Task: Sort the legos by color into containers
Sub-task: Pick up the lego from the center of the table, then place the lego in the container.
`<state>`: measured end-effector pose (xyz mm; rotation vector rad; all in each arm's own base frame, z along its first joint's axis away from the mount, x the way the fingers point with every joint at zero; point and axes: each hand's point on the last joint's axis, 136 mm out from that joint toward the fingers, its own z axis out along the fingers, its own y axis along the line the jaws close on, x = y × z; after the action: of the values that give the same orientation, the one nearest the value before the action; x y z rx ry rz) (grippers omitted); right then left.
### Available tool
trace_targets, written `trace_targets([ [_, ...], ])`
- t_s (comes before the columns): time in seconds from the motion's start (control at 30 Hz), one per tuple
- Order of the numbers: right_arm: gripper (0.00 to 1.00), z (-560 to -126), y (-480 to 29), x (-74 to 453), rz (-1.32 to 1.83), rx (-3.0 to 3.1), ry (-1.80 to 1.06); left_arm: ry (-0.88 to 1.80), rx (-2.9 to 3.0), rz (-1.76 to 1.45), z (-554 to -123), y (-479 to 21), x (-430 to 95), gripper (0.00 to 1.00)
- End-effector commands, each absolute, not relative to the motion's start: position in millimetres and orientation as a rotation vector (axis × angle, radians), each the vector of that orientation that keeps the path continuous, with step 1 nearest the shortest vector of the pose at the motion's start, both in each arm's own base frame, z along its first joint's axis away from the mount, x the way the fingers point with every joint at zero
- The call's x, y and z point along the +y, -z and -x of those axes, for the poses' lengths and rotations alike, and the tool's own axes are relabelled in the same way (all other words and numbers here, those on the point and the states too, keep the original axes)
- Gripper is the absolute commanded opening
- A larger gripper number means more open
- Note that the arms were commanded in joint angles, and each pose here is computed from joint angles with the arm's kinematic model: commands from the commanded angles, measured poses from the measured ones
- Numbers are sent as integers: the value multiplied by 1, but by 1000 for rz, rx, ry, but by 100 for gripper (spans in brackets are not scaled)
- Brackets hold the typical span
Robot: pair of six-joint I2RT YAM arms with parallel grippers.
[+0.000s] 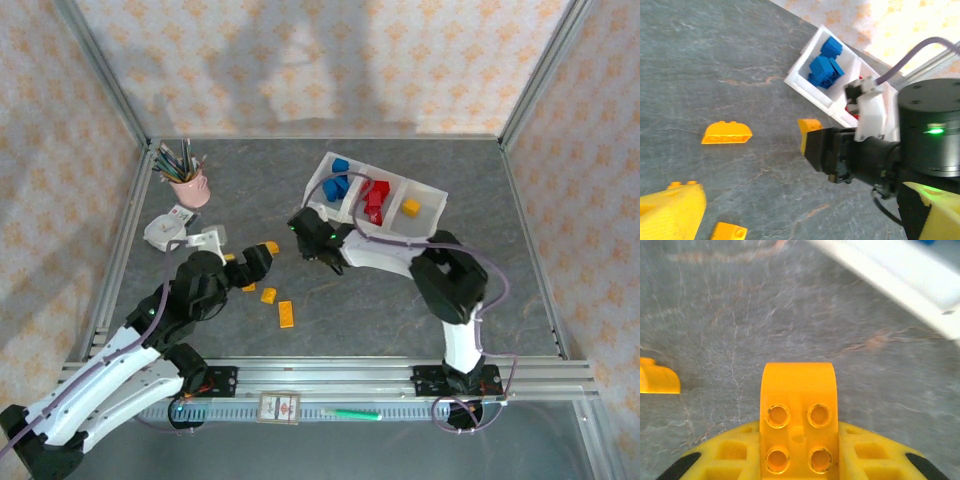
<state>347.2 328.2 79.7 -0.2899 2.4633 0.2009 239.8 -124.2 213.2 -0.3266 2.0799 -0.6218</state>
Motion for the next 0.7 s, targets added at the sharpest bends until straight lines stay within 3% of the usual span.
trace_targets([
  [0.0,28,-344,-105,294,141,2454,-218,735,2040,240,-246,-236,-148,99],
  [0.53,29,-372,-152,89,-441,2337,-84,914,2110,26,-275,-228,-243,99],
  [0.67,29,-389,-147,65,-507,2327,-96,930,2123,-15,-280,-224,-262,99],
])
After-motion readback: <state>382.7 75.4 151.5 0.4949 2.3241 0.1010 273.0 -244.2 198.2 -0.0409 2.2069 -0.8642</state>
